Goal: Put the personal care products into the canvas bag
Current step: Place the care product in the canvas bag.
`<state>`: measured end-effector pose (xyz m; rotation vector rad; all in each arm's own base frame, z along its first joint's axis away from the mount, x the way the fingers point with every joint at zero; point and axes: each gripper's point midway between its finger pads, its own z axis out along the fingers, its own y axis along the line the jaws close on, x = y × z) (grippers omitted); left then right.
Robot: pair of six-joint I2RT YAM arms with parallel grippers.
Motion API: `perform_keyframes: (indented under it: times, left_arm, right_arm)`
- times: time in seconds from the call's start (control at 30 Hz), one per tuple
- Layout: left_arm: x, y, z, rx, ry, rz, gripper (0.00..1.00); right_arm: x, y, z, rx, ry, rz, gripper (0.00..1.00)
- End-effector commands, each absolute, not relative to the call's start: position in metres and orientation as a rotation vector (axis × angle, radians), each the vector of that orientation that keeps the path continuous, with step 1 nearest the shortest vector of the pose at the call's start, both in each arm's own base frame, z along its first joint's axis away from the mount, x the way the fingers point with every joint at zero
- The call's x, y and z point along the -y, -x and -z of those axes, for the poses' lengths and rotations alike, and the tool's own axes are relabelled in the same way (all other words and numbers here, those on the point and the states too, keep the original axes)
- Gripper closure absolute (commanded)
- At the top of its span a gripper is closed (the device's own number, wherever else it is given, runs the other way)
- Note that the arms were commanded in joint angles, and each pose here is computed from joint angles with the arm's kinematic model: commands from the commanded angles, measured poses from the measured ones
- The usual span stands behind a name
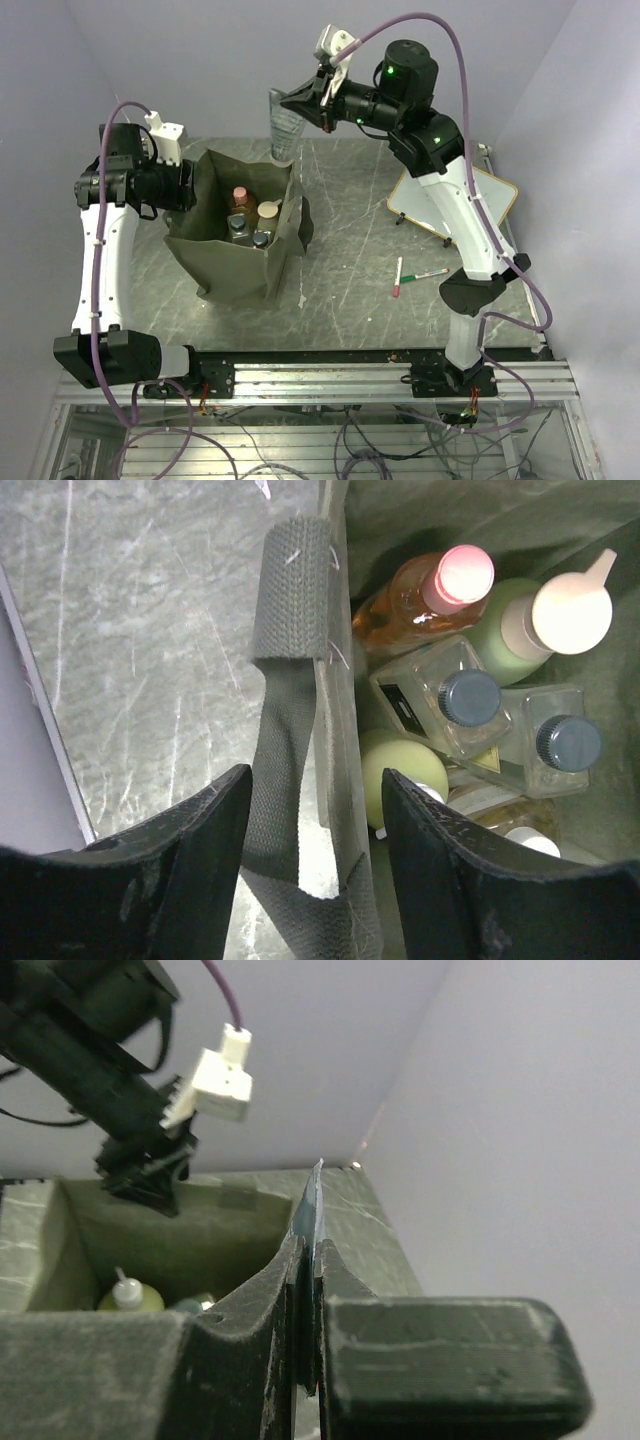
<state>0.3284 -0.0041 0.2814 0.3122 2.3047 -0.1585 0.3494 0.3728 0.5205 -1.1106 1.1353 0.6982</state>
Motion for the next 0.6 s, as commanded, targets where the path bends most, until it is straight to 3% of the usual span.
perform_keyframes:
  times: [0.0, 0.2, 0.4, 0.57]
  left_arm:
    - [-0.001, -0.323, -0.281, -2.303, -0.234, 0.145, 0.38]
    - [0.001, -0.320, -0.283, -2.291, -0.210, 0.158, 0.60]
    - [0.019, -0.314, -0.291, -2.244, -0.318, 0.255, 0.91]
    - [0.021, -0.312, -0.289, -2.247, -0.335, 0.270, 0.93]
  right_arm:
    - [-0.394, -0.324, -0.560, -0.965, 1.088, -0.777, 1.00]
    - [-0.431, -0.312, -0.540, -0.960, 1.129, -0.869, 1.00]
    - [-0.455, -0.307, -0.516, -0.956, 1.179, -0.945, 1.00]
    - [-0.471, -0.314, -0.497, -0.951, 1.200, -0.989, 1.00]
